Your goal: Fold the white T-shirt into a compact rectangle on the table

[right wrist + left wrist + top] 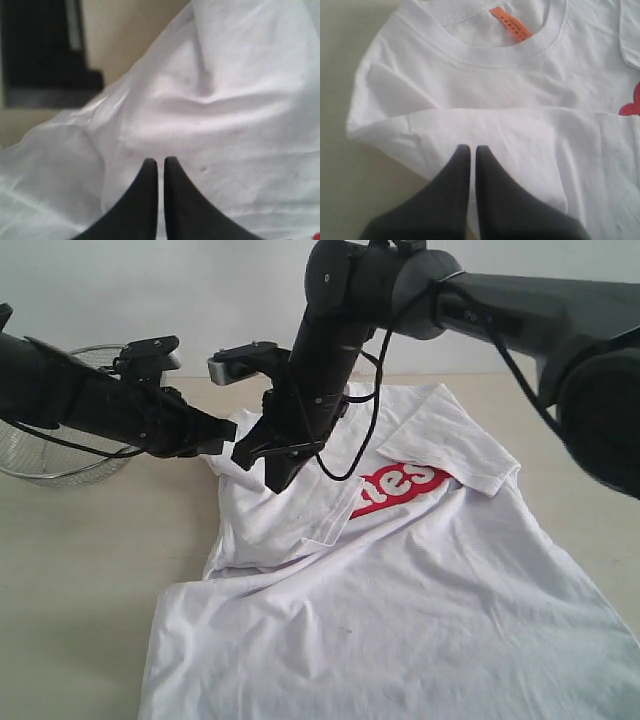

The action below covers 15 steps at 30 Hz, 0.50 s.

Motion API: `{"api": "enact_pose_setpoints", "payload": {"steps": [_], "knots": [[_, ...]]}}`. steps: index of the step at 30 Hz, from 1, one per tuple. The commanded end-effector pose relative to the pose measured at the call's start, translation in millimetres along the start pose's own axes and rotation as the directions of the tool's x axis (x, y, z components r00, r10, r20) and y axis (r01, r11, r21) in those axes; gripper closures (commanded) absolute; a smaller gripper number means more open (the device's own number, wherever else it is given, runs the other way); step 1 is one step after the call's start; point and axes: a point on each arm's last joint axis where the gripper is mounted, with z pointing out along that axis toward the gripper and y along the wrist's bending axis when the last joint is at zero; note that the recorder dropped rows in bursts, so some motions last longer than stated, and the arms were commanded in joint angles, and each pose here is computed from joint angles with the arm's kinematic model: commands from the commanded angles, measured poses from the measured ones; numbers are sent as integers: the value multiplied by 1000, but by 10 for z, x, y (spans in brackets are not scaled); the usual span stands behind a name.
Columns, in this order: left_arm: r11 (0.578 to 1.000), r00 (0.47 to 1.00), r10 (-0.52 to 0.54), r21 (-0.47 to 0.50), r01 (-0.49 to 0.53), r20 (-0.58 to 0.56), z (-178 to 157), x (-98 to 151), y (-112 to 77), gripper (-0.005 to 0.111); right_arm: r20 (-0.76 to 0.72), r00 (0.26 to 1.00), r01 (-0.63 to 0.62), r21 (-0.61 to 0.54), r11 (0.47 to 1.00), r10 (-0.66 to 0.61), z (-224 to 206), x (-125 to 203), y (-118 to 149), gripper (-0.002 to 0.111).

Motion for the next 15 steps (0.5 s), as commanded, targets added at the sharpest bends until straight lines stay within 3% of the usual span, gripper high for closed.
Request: {"api": "enact_pose_setpoints", "payload": {"steps": [1,4,6,7,9,15], "knots": [[1000,1000,0,-30,0,16,-4,-32,36,102,3,1000,21,-44,999,-20,-128,142,141,109],[999,1000,22,-36,-21,18,50,-67,59,102,6,998,69,-89,994,-68,53,316,282,109],[999,999,25,-22,-25,23,117,-112,68,102,102,989,107,14,994,-108,181,406,333,109],[1000,1000,8,-3,-8,21,173,-134,70,102,179,977,100,103,990,-117,241,460,341,109],[1000,1000,0,9,0,24,216,-164,73,102,245,964,64,169,984,-105,305,523,326,109],[999,1000,-6,38,6,19,237,-186,54,102,241,971,-23,118,993,-6,578,594,275,109]]}}
